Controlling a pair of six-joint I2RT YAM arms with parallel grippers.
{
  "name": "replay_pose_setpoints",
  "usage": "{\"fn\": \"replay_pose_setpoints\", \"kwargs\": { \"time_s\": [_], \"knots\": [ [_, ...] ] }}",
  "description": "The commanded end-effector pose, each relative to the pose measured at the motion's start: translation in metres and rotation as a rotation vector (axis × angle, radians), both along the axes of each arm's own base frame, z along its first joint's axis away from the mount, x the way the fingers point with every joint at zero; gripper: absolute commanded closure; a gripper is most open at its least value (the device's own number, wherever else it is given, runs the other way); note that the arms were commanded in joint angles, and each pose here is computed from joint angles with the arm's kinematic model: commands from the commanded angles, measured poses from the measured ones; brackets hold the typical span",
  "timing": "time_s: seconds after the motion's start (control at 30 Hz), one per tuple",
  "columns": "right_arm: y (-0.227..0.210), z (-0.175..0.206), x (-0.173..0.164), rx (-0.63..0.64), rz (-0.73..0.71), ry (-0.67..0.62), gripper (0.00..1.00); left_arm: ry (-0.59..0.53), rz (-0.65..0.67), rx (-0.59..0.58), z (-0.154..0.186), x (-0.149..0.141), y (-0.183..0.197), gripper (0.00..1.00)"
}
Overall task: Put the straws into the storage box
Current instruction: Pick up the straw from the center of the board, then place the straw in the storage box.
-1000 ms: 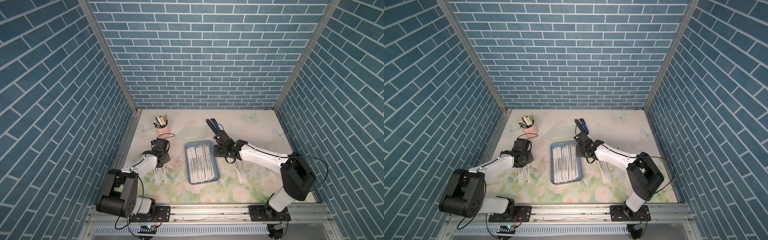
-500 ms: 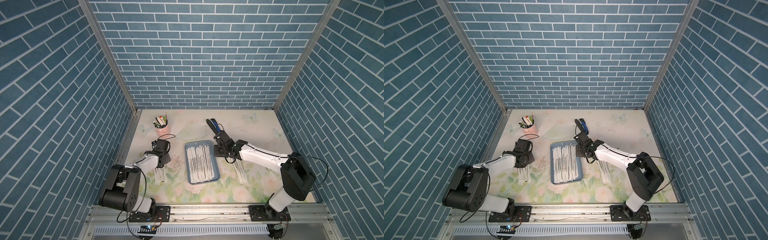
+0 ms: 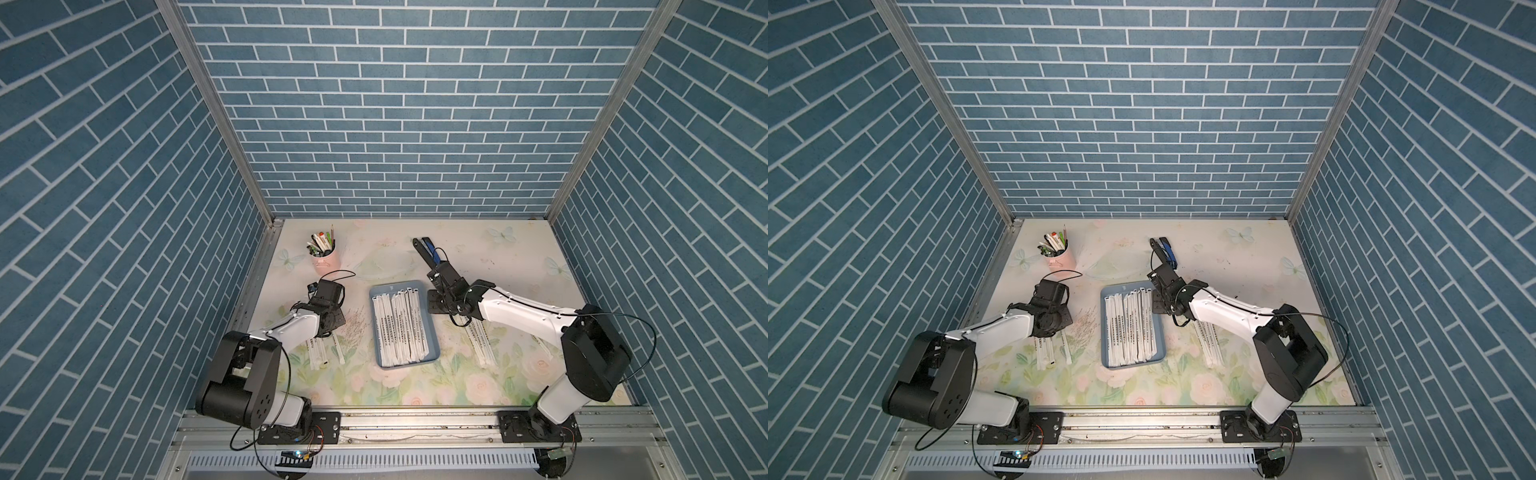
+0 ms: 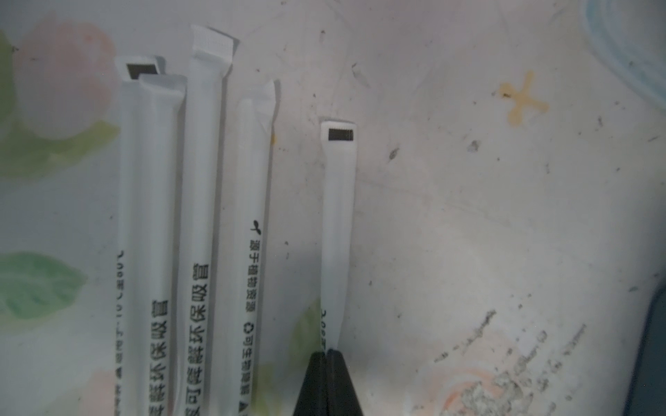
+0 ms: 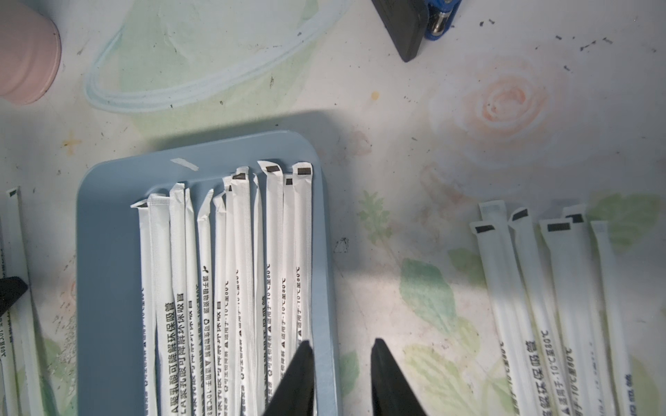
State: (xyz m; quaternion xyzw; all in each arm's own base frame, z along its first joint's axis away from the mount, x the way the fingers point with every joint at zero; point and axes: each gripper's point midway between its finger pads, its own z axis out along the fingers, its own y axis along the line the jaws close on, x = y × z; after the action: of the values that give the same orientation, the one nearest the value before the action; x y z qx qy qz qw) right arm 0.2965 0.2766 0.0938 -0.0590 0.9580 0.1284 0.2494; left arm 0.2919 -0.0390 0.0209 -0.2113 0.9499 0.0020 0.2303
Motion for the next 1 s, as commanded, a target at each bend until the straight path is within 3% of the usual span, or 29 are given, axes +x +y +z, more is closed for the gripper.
{"fn": "replay_pose_setpoints", "kwargs": {
  "time_s": [0.0,0.2,0.43,0.57,0.73,0.97],
  "knots": [
    [-0.006,0.007,0.002,-0.016,0.009,-0.033,0.71,0.004,0.002,-0.006,0.015,-0.006,-0.004,1.00],
    [-0.021,0.011,0.009,-0.001,-0.024,-0.034,0.71,-0.080,-0.058,-0.040,0.067,0.001,-0.046,1.00],
    [-0.059,0.027,0.026,-0.008,-0.100,-0.072,0.71,-0.168,-0.215,-0.158,0.108,0.019,-0.157,1.00],
    [-0.078,0.034,0.030,-0.015,-0.139,-0.089,0.71,-0.151,-0.308,-0.243,0.094,0.023,-0.222,1.00],
    [-0.088,0.036,0.029,-0.017,-0.156,-0.093,0.71,-0.115,-0.361,-0.310,0.067,0.018,-0.273,1.00],
    [-0.091,0.036,0.025,-0.015,-0.159,-0.090,0.72,-0.071,-0.374,-0.347,0.037,0.009,-0.302,1.00]
  ]
}}
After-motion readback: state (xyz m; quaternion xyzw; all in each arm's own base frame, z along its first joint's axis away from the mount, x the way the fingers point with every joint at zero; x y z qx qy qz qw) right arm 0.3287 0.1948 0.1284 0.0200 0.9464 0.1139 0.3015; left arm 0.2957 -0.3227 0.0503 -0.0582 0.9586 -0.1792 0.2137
